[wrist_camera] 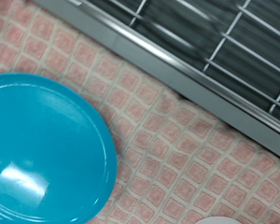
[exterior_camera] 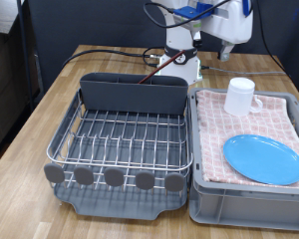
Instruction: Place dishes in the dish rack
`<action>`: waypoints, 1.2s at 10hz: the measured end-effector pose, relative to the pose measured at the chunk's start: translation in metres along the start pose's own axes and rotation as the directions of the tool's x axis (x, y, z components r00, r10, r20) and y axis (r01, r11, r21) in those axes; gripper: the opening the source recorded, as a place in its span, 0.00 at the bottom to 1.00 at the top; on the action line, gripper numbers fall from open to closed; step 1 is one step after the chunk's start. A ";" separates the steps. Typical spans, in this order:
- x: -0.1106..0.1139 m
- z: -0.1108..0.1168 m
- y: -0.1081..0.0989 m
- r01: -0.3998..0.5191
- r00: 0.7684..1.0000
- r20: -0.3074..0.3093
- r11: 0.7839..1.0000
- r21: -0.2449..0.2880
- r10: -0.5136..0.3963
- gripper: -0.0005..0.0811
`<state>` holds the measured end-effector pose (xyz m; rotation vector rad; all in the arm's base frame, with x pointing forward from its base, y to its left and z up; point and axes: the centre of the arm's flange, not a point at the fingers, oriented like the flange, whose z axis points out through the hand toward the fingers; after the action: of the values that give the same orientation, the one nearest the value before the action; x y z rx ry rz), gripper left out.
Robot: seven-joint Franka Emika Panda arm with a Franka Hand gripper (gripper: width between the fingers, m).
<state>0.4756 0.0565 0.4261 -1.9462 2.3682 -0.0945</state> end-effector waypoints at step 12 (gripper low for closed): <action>-0.079 0.067 -0.036 0.171 0.981 0.083 0.984 0.045 -0.175 0.99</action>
<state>0.5327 0.1269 0.3642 -2.0900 2.1253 -0.0632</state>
